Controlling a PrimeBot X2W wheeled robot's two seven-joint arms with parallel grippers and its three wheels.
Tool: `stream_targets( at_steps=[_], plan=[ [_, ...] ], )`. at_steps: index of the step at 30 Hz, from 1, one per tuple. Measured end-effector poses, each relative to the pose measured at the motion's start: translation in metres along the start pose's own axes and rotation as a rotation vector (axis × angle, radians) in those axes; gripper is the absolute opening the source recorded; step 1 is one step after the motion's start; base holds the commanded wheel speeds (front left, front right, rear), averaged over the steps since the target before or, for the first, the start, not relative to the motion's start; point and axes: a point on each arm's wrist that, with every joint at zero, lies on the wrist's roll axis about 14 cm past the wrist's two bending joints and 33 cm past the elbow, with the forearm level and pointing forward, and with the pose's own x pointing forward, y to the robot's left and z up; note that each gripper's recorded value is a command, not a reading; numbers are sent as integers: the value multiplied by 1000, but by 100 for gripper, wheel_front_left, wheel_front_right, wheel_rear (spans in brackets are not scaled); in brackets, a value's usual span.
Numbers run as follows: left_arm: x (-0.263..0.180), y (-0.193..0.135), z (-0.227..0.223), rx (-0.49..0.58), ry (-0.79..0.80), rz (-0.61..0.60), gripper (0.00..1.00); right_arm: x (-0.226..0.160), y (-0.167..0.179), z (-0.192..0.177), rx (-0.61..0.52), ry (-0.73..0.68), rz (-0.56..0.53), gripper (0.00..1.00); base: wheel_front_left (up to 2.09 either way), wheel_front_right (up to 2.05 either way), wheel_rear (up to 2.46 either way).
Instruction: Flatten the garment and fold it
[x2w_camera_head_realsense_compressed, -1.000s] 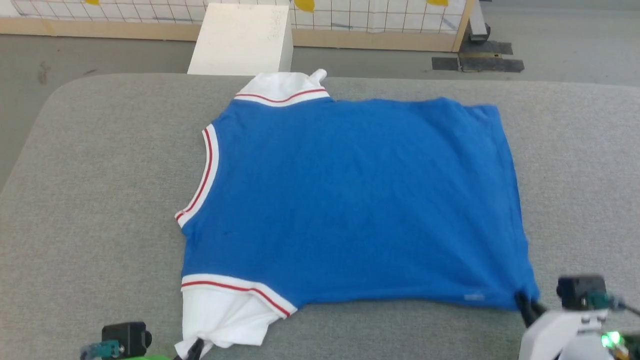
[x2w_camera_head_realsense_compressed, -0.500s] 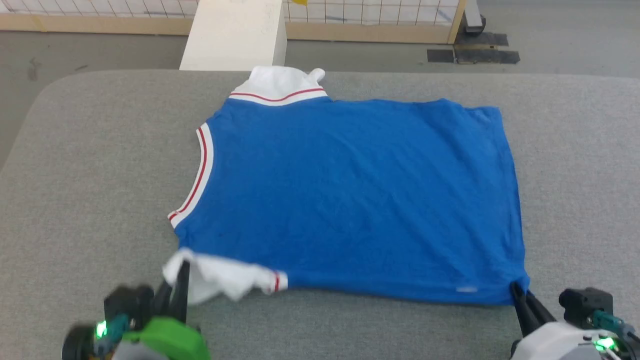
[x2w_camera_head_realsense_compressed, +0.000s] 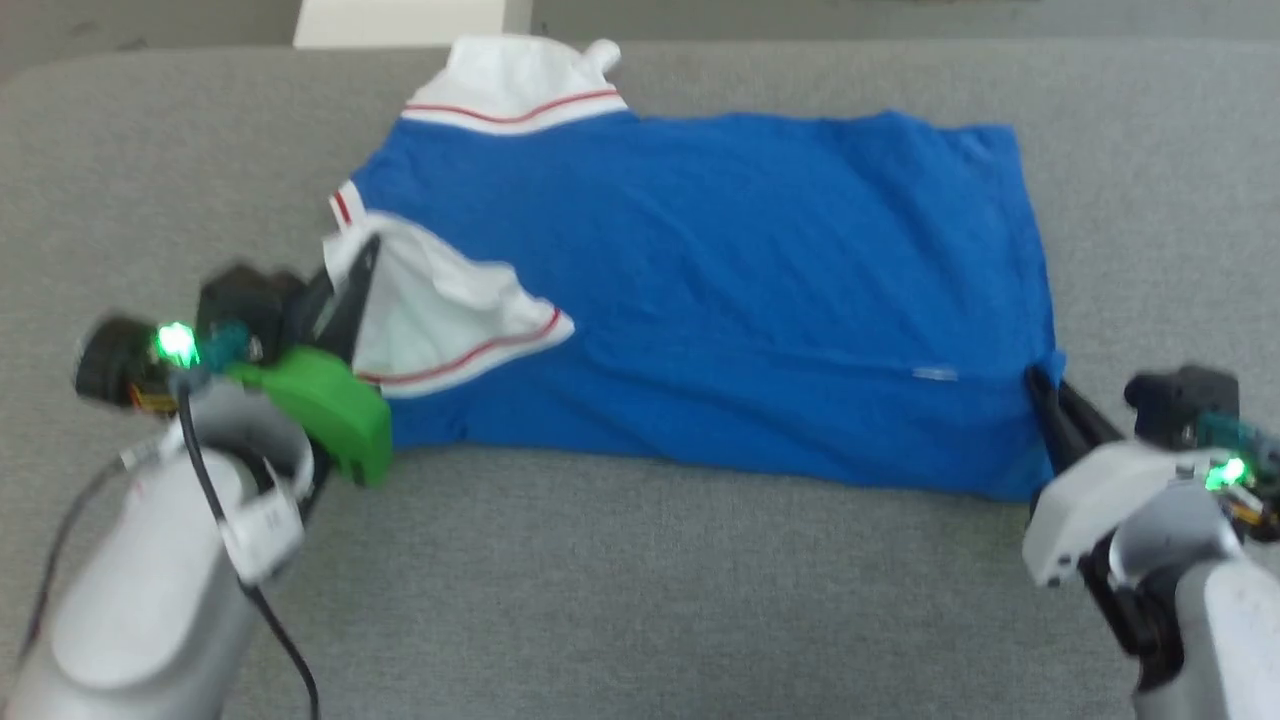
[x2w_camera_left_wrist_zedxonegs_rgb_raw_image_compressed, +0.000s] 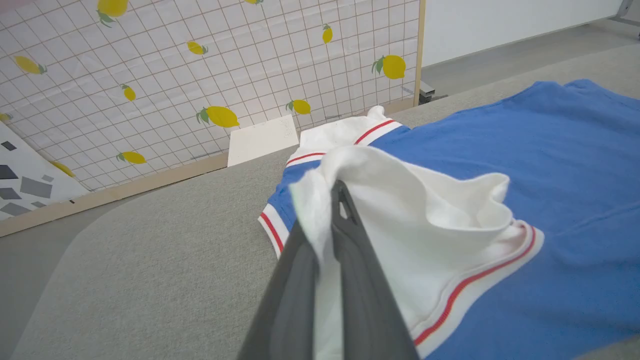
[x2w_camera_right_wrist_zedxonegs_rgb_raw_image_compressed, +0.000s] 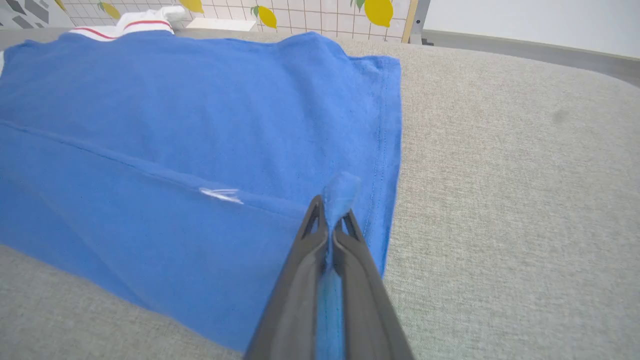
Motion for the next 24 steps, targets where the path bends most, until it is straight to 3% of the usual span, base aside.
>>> stream_targets(
  at_steps=[7,13,18,19,20,21,22,24],
  plan=[
    [44,6,-39,35,205,-99,0,34,-6,-19,5,141,-2,0,0,0,0],
    [40,4,-127,-102,625,-144,0,52,-11,-41,30,298,-10,0,0,0,0],
    [40,4,-138,-243,790,-163,0,54,-13,-39,68,350,-15,0,0,0,0],
    [41,5,-136,-259,784,-151,15,53,-13,-38,79,348,-16,9,0,0,0],
    [41,6,-134,-263,769,-142,46,52,-13,-37,82,346,-16,40,0,0,0],
    [41,6,-132,-264,744,-129,92,51,-13,-36,84,342,-16,87,0,0,0],
    [41,6,-129,-258,707,-113,100,50,-13,-34,88,331,-17,100,0,0,0],
    [42,9,-120,-244,612,-68,100,46,-12,-29,102,298,-19,100,0,0,0]
  ],
)
